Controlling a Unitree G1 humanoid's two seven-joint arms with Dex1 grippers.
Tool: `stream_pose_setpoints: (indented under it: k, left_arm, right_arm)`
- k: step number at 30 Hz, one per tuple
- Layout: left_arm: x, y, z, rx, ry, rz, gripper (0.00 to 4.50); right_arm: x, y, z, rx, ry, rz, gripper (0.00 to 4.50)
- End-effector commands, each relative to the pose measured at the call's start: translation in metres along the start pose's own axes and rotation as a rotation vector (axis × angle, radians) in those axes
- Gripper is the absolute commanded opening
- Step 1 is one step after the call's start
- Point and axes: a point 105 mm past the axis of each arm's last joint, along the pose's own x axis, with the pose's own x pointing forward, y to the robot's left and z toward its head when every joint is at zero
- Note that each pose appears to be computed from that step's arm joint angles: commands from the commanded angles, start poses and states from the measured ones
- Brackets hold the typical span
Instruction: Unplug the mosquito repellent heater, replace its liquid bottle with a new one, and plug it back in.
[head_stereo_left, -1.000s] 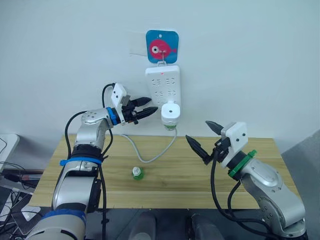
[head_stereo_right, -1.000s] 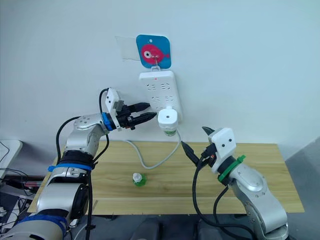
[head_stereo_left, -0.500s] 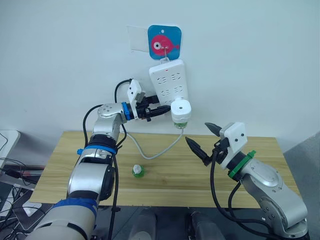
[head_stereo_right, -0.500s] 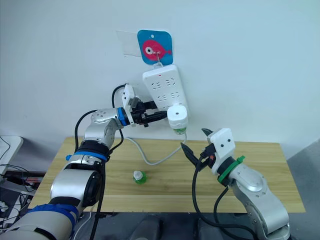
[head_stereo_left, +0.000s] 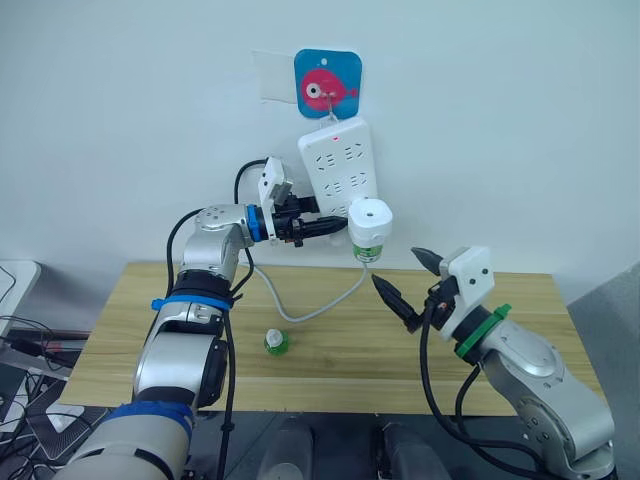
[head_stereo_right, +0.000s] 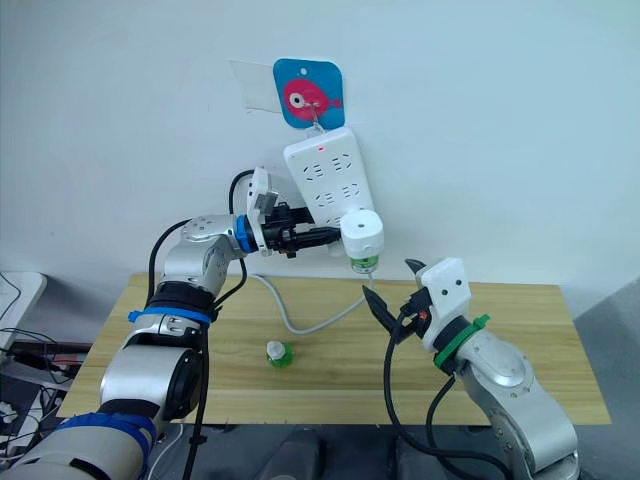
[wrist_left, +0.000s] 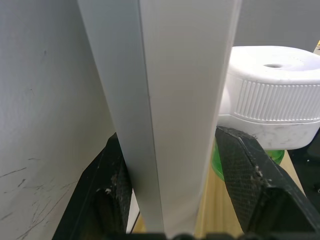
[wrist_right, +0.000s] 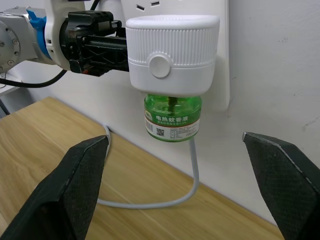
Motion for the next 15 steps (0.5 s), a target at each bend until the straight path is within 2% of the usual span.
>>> stream_pose_setpoints:
  k: [1, 5, 15]
  left_arm:
    - [0.003, -0.002, 0.016, 0.039, -0.042, -0.019, 2.26]
    - [0.0, -0.004, 0.015, 0.04, -0.04, -0.029, 1.32]
    - [0.007, -0.003, 0.017, 0.03, -0.062, -0.002, 1.33]
  right_arm:
    - [-0.001, 0.008, 0.014, -0.008, -0.054, 0.019, 4.5]
    - [-0.001, 0.008, 0.014, -0.003, -0.053, 0.015, 4.5]
    - [0.007, 0.012, 0.038, 0.006, -0.088, -0.021, 4.5]
